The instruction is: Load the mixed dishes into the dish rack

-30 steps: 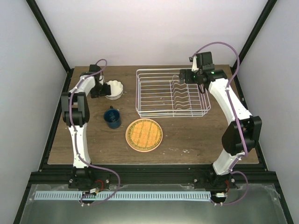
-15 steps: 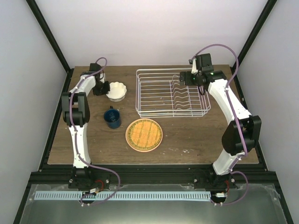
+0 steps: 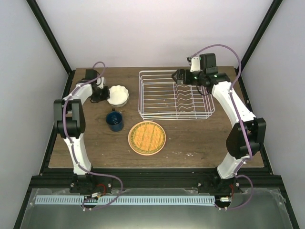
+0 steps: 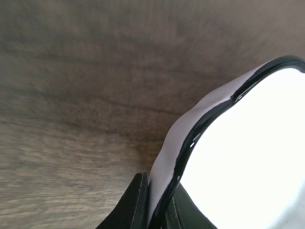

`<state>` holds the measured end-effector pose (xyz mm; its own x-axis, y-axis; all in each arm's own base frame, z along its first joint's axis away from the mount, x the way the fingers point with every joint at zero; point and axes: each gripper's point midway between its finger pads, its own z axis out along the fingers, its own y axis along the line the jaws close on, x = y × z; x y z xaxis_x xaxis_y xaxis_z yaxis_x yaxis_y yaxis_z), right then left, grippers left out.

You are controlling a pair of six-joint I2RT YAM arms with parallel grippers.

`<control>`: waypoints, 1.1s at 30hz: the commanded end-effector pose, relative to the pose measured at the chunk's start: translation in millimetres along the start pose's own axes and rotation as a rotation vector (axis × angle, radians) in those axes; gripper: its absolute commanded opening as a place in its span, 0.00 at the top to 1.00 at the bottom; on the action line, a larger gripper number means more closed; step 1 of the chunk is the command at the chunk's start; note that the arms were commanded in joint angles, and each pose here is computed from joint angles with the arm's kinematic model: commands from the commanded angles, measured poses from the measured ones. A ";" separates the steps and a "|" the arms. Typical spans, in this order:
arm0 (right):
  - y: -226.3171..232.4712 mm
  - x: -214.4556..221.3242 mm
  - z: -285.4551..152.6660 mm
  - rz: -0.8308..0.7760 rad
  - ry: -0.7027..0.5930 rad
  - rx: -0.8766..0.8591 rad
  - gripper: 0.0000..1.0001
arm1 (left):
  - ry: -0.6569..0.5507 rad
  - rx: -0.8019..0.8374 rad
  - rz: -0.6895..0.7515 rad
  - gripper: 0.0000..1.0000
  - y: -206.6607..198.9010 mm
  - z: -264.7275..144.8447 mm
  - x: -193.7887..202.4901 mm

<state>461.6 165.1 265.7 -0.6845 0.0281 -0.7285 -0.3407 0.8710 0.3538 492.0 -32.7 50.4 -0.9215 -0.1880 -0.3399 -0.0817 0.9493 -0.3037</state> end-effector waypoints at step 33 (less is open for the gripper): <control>131.6 12.5 60.5 -0.083 0.086 -0.645 0.00 | -0.537 0.338 0.310 1.00 -200.6 -162.6 -39.6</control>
<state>446.1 301.6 254.2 -0.7065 -0.0808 -0.7031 -0.6609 0.4307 0.6146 485.0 -154.2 217.2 -0.6550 -0.0625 -0.7530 0.2748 0.9086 -0.3145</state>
